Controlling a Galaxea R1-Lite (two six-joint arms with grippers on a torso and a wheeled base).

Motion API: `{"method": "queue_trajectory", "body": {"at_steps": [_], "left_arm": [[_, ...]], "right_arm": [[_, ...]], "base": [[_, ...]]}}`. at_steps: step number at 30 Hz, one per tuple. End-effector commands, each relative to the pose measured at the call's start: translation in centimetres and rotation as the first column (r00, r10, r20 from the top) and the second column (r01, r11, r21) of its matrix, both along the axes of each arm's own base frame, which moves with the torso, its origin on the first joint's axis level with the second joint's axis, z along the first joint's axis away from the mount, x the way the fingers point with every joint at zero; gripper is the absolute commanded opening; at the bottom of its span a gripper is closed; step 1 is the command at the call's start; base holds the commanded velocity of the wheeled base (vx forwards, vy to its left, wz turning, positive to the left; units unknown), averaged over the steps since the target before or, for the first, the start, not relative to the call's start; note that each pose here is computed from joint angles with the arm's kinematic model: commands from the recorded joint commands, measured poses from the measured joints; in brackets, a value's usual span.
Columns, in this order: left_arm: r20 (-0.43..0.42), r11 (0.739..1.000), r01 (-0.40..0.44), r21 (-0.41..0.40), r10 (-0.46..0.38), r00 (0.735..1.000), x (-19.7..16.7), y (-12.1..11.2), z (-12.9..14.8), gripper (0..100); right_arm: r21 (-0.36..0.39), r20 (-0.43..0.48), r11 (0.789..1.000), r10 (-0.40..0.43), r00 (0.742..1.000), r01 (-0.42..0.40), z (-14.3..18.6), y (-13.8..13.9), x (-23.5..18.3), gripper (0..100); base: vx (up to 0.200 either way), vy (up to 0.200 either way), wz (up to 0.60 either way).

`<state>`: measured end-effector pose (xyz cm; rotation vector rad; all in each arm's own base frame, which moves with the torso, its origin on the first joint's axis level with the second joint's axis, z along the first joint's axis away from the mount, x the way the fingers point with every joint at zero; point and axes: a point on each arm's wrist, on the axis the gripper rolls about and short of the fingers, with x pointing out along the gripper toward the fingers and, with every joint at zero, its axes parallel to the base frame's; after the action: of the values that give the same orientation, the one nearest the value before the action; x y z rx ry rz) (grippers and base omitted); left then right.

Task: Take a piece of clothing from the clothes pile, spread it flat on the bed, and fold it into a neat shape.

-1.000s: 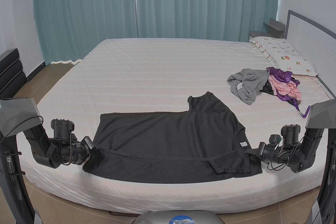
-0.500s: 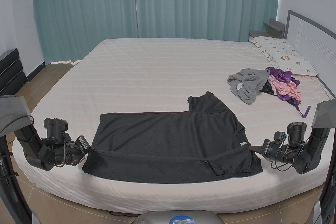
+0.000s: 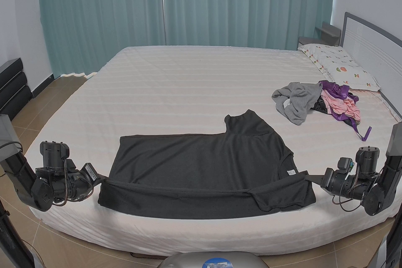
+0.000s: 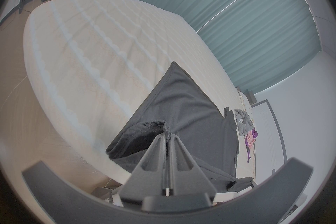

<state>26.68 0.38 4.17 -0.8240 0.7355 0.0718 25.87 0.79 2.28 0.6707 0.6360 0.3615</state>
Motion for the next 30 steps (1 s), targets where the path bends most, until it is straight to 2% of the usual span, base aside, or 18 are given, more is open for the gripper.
{"method": "queue_trajectory", "body": {"at_steps": [1,14,30], "left_arm": [[0.032,1.0,-0.003,0.001,0.003,0.999,-1.4,0.0,1.3,0],[0.06,1.0,-0.004,0.005,0.004,0.998,-4.3,0.0,2.6,0],[0.006,1.0,-0.028,0.007,0.028,1.0,-5.7,0.5,1.7,0]], "right_arm": [[0.0,0.028,1.0,-0.008,1.0,0.008,1.0,-0.2,-1.1,0],[0.001,0.046,1.0,-0.016,0.999,0.016,0.9,-0.4,-2.9,0],[-0.009,0.038,0.999,-0.033,0.999,0.033,0.7,-0.7,-4.6,0]], "base": [[0.0,0.0,0.0],[0.0,0.0,0.0],[0.0,0.0,0.0]]}}
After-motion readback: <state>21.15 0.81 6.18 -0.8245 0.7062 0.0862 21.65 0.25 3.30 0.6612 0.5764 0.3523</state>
